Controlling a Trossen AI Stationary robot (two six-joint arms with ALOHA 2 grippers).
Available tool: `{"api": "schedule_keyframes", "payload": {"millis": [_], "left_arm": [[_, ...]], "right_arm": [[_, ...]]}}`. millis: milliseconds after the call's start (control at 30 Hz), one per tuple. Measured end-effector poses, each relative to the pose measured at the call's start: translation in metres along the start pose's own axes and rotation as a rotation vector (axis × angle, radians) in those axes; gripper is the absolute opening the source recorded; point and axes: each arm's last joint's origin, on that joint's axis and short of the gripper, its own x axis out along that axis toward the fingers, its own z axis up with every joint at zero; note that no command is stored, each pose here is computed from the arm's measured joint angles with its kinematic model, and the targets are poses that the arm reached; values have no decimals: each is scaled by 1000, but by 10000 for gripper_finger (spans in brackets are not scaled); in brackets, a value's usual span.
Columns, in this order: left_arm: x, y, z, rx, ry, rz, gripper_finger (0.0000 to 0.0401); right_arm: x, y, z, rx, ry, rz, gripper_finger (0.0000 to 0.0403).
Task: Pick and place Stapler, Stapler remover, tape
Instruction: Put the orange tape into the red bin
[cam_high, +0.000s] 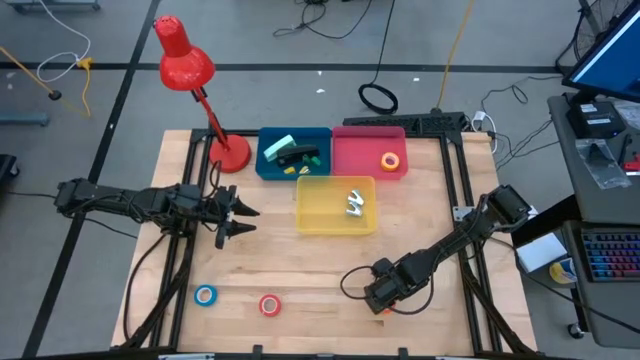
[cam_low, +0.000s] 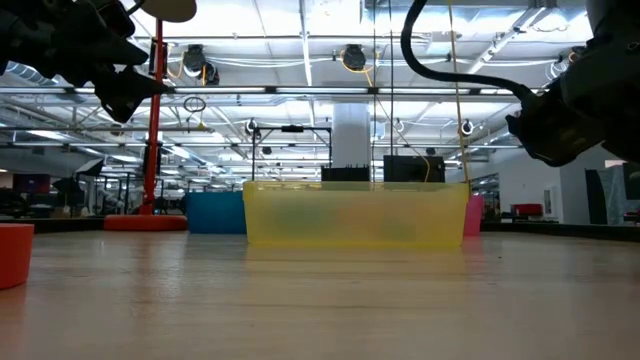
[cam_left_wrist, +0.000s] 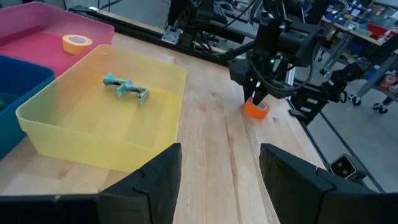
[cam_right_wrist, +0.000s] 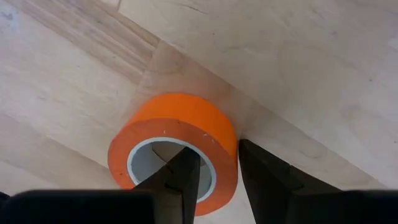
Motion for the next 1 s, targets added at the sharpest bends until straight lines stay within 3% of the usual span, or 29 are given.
{"api": "schedule_keyframes", "payload": {"millis": [233, 433, 667, 833, 1000], "left_arm": [[0, 0, 0, 1, -3, -1, 216], [0, 0, 0, 7, -4, -2, 216], [0, 0, 0, 18, -3, -2, 216], [0, 0, 1, 41, -9, -5, 216], [0, -1, 3, 78, -29, -10, 216]], "right_arm": [[0, 0, 2, -23, -13, -1, 100], [-4, -1, 9, -45, 9, 5, 32], [-37, 3, 27, -82, -79, 159, 30], [-89, 0, 52, -97, -287, 348, 30], [-147, -26, 87, -59, -573, 416, 30]]}}
